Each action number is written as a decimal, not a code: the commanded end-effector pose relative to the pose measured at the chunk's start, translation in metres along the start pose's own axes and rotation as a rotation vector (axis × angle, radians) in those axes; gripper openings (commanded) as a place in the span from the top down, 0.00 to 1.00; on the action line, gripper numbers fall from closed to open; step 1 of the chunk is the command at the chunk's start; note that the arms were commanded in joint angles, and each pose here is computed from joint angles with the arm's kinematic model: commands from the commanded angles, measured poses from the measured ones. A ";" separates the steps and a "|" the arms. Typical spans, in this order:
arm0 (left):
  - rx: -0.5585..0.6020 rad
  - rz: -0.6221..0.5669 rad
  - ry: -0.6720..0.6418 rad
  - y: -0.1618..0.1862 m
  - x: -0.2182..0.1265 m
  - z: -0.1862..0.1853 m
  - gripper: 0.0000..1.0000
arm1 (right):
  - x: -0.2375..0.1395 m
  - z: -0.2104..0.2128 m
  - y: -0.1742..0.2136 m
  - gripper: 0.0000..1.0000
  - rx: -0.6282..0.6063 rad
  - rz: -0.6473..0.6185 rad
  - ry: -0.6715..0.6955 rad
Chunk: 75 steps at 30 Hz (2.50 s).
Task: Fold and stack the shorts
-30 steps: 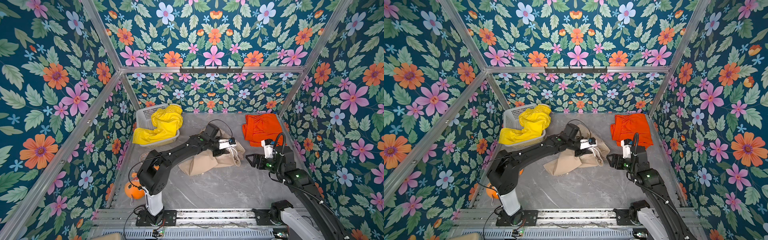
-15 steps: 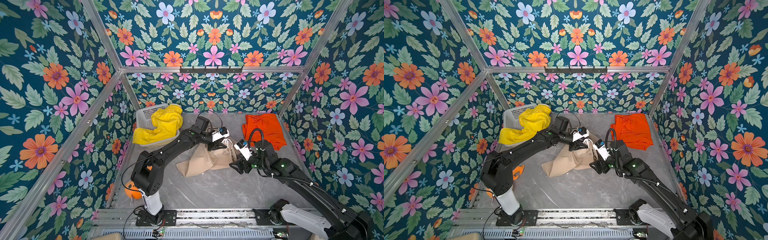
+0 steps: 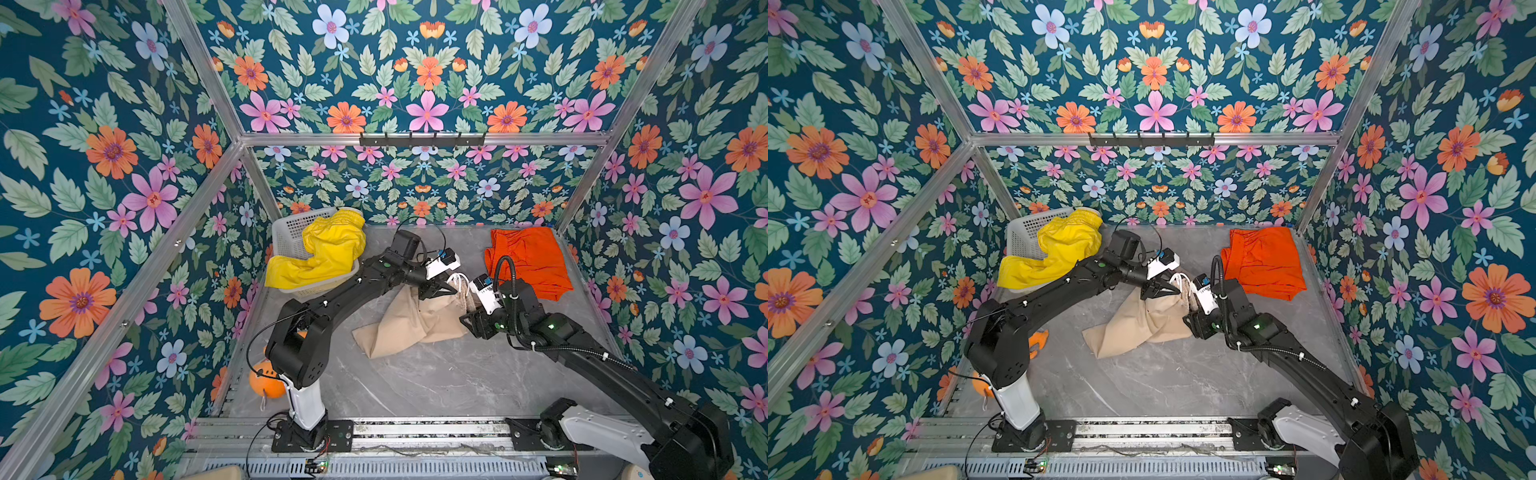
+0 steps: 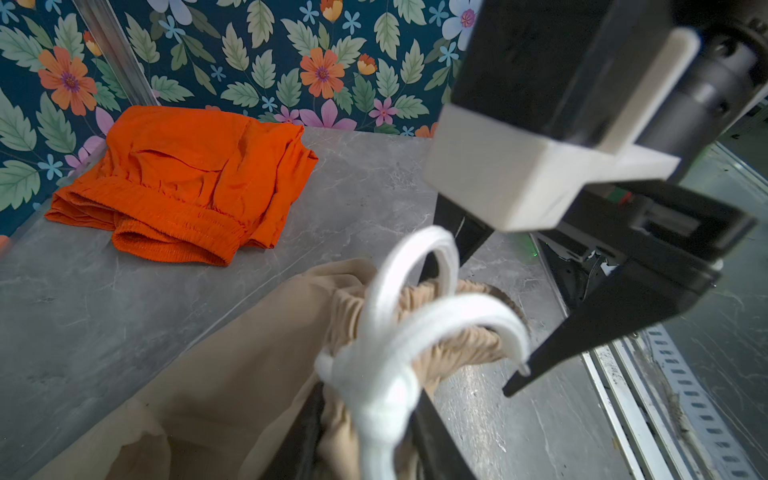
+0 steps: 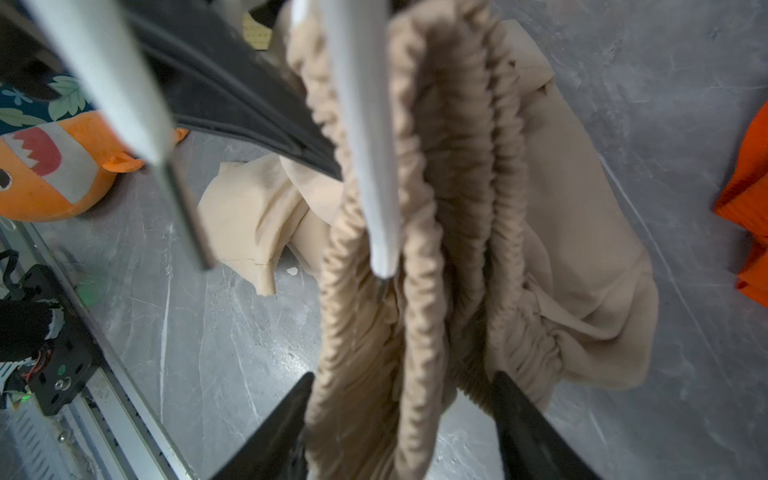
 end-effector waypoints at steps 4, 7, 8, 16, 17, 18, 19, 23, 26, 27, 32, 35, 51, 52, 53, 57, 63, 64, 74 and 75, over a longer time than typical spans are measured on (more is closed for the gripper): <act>-0.018 -0.026 -0.015 -0.010 0.001 0.007 0.67 | -0.002 0.008 -0.008 0.51 0.044 -0.046 -0.047; -0.037 -0.027 -0.025 -0.011 0.003 0.010 0.67 | -0.002 0.012 -0.007 0.51 0.065 -0.043 -0.072; -0.041 -0.024 -0.029 -0.011 0.003 0.011 0.67 | -0.003 0.015 -0.006 0.49 0.075 -0.038 -0.087; -0.053 -0.028 -0.016 -0.012 0.006 0.013 0.67 | -0.020 0.013 0.009 0.35 0.319 0.024 -0.045; -0.057 -0.030 -0.016 -0.013 0.006 0.014 0.67 | -0.020 0.011 0.008 0.35 0.343 0.035 -0.036; -0.060 -0.031 -0.014 -0.013 0.007 0.014 0.67 | -0.019 0.010 0.006 0.34 0.358 0.045 -0.025; -0.062 -0.032 -0.013 -0.014 0.007 0.014 0.67 | -0.017 0.009 0.007 0.34 0.368 0.060 -0.020; -0.061 -0.042 -0.001 -0.017 0.006 0.011 0.67 | -0.005 0.004 -0.001 0.34 0.377 0.085 -0.010; -0.069 -0.044 0.006 -0.018 0.006 0.009 0.67 | 0.005 -0.003 -0.005 0.35 0.369 0.091 0.024; -0.068 -0.044 0.010 -0.018 0.006 0.007 0.67 | 0.008 -0.007 -0.006 0.35 0.365 0.094 0.045; -0.069 -0.045 0.015 -0.020 0.003 0.003 0.65 | 0.014 -0.012 -0.028 0.61 0.320 0.051 0.050; -0.098 -0.052 -0.096 -0.027 -0.004 0.016 0.47 | 0.003 -0.005 -0.049 0.97 0.322 0.027 0.009; -0.120 -0.237 -0.637 -0.061 -0.138 0.006 0.26 | -0.147 0.021 -0.248 1.00 0.421 -0.421 -0.239; -0.107 -0.232 -0.615 -0.057 -0.138 -0.002 0.26 | -0.156 0.022 -0.261 1.00 0.412 -0.461 -0.249; -0.092 -0.230 -0.586 -0.053 -0.138 -0.011 0.27 | -0.166 0.023 -0.274 1.00 0.407 -0.503 -0.259; -0.084 -0.229 -0.540 -0.040 -0.139 -0.030 0.27 | -0.206 0.028 -0.316 1.00 0.361 -0.673 -0.299; -0.099 -0.239 -0.515 -0.028 -0.141 -0.043 0.28 | -0.208 0.011 -0.321 1.00 0.373 -0.732 -0.199; -0.097 -0.234 -0.501 -0.023 -0.138 -0.045 0.28 | -0.203 0.010 -0.319 1.00 0.379 -0.722 -0.194; -0.284 -0.225 -0.401 0.061 -0.097 -0.043 0.29 | -0.165 0.005 -0.311 1.00 0.436 -0.643 -0.222; -0.297 -0.228 -0.397 0.067 -0.094 -0.043 0.28 | -0.163 0.005 -0.310 1.00 0.438 -0.639 -0.220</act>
Point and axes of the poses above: each gripper's point midway between its finger pads, its own x axis out along the fingers, its own z axis along the line the jaws close on, y = z × x, the point moved 1 cm from there along -x, back along the fingers, and after that the axes turned 11 degrees about -x, right-handed, at the moved point
